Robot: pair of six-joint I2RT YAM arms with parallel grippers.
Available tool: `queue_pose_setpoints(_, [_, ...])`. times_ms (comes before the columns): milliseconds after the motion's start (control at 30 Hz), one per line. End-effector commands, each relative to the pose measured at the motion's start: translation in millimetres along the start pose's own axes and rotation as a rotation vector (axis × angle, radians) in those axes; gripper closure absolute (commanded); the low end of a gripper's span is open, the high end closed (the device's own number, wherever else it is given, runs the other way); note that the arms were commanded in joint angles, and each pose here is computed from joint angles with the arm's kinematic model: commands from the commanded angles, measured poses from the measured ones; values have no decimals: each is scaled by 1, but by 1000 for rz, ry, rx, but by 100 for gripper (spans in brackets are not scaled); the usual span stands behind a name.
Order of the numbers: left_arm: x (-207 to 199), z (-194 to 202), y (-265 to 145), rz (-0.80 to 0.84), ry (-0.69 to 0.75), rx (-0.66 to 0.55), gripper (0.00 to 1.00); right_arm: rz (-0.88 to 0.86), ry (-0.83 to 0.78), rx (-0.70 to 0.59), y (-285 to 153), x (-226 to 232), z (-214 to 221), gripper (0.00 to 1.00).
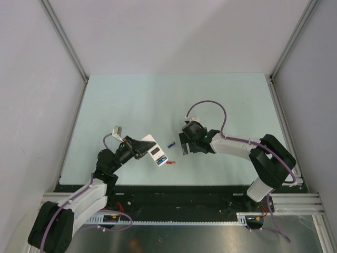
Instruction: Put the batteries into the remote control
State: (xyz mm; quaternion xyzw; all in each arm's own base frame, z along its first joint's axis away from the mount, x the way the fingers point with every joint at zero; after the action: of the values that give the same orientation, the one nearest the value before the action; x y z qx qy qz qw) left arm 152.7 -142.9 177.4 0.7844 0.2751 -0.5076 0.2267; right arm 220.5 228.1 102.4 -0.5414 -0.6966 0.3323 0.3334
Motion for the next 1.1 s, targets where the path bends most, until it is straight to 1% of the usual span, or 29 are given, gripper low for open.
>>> queue_pose_setpoints(0, [17,14,-13,-20,10,29,100,23,-43,6,6,-1,-7,13])
queue_pose_setpoints(367, [18,14,-13,-19,17,37,100,-9,-65,56,17,-8,-8,20])
queue_pose_setpoints(500, [17,14,-13,-17,19,35,100,-19,-78,69,18,-9,-7,25])
queue_pose_setpoints(867, [19,14,-12,-30,12,37,100,0,-135,78,16,-9,-5,27])
queue_pose_setpoints(1067, [20,15,-13,-30,12,38,100,11,-170,83,17,-6,-3,31])
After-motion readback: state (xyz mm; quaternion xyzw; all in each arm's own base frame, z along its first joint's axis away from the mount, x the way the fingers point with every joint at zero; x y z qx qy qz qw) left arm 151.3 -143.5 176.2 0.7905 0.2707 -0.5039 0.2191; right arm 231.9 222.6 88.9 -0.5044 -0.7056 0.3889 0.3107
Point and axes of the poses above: each gripper's point midway between its finger pads, its own y axis out along the fingers, its own x axis along the line the jaws close on, z = x × y, the point moved 8 cm from there along -y, back along the fingers, and after that the axes turned 6 degrees about y, right-handed, at the moved point
